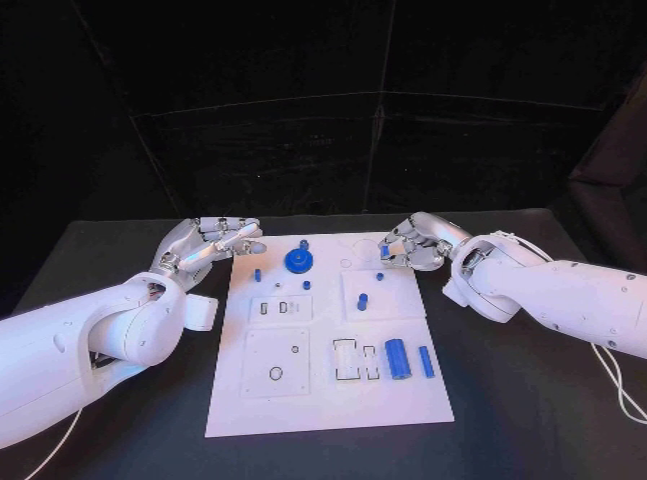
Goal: Assemble the parts on the task board
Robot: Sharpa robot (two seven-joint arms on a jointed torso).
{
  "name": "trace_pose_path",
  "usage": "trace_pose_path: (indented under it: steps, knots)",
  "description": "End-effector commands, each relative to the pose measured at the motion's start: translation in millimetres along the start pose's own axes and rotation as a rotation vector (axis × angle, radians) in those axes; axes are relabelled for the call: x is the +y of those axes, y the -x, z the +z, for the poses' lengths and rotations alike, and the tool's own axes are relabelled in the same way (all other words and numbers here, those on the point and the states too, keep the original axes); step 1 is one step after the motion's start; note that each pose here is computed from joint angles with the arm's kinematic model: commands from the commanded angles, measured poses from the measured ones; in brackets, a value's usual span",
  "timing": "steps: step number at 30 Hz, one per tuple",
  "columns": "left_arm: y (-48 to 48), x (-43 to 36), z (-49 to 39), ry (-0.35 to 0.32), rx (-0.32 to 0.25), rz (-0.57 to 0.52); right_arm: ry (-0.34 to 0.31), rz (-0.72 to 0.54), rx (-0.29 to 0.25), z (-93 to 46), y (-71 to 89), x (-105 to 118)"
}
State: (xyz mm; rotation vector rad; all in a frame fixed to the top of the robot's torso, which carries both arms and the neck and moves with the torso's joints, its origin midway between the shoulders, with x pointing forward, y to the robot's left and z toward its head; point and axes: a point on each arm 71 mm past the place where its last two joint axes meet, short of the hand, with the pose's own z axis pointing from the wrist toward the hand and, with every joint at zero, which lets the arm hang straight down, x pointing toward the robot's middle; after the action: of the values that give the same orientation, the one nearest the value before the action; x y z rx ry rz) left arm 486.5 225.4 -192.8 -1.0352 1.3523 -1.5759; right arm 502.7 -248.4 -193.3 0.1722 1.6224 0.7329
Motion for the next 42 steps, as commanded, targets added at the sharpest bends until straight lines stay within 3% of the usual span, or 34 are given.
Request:
trace_pose_path:
  steps: [1, 6, 12, 18, 31, 42]
  knots:
    - [-0.5, -1.0, 1.1, -0.005, 0.008, -0.005, -0.031, -0.001, -0.006, 1.9, -4.8, 15.0]
    - [1.1, -0.2, 2.2, -0.002, -0.001, -0.013, -0.008, -0.003, 0.032, 7.6, -21.3, 46.6]
    - [4.9, 0.2, 2.1, 0.005, -0.02, -0.032, 0.073, -0.035, 0.082, 21.4, -46.7, 87.4]
    - [7.0, -0.4, 1.6, 0.006, -0.032, -0.041, 0.132, -0.094, 0.103, 31.9, -67.5, 114.1]
    - [6.5, -1.0, 2.6, 0.005, -0.033, -0.05, 0.169, -0.156, 0.142, 33.1, -107.8, 133.0]
    - [4.4, -0.4, 4.0, 0.006, -0.029, -0.053, 0.168, -0.178, 0.168, 33.2, -120.9, 136.8]
